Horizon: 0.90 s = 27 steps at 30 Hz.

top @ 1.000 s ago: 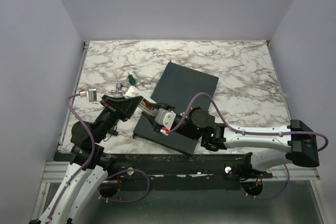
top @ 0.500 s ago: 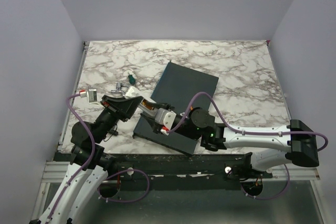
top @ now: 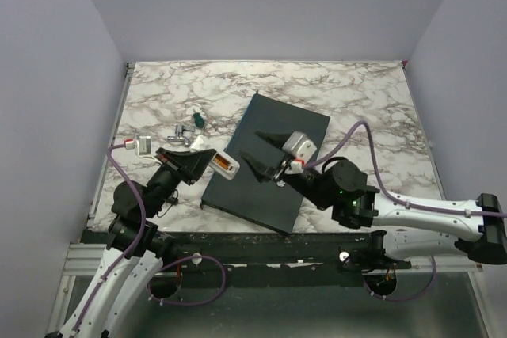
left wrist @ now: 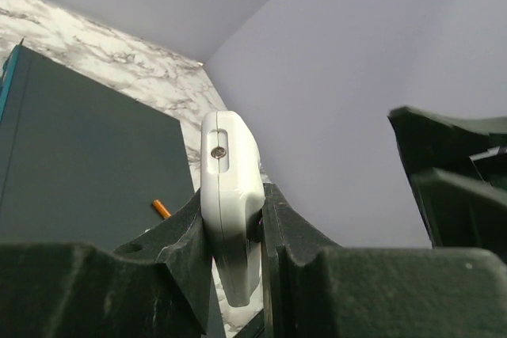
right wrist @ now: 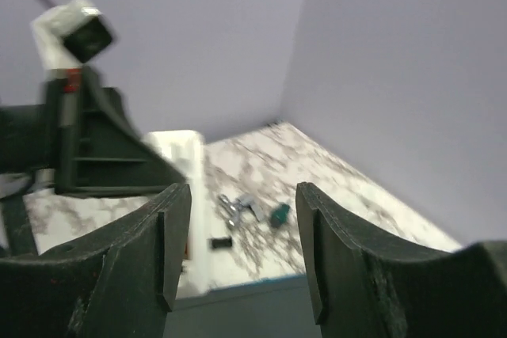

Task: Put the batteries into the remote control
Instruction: Adjust the battery in the remote control, then pick up the battery from the center of the board.

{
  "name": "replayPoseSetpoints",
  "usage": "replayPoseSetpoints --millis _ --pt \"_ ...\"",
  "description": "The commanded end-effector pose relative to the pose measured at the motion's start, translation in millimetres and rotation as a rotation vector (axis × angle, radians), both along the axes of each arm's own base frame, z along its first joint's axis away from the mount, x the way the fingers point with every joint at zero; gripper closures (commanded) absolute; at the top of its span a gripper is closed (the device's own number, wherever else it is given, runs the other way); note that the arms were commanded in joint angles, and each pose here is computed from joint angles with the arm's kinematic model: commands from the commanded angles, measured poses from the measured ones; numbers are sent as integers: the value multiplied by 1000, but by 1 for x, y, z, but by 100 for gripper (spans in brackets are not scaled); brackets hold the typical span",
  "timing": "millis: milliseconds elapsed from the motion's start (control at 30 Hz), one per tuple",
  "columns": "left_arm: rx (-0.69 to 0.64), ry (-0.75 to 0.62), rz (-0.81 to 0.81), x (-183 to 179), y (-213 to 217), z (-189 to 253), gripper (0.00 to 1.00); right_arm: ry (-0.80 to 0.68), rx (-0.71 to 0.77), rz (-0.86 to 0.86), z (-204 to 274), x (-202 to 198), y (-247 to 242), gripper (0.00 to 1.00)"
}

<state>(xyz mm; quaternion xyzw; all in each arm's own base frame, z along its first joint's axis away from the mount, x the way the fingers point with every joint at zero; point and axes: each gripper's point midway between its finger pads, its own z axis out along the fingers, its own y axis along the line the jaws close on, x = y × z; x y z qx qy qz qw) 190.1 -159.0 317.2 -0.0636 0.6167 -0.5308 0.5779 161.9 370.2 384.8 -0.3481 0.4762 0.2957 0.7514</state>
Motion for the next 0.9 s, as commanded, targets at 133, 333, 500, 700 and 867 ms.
replayPoseSetpoints --millis 133,333,500,700,867 --pt "20 21 26 2 4 -8 100 724 -128 -495 -159 112 -137 39" --pt "20 6 3 -1 1 -2 100 953 -332 -512 -238 116 -135 39" --pt "9 4 -7 -4 0 -1 100 1019 -396 -599 -277 127 -138 40" --pt "12 -2 -10 -5 0 0 100 1074 -407 -644 -300 133 -143 47" --pt "12 -1 -8 -4 0 0 100 1111 -424 -596 -311 129 -135 54"
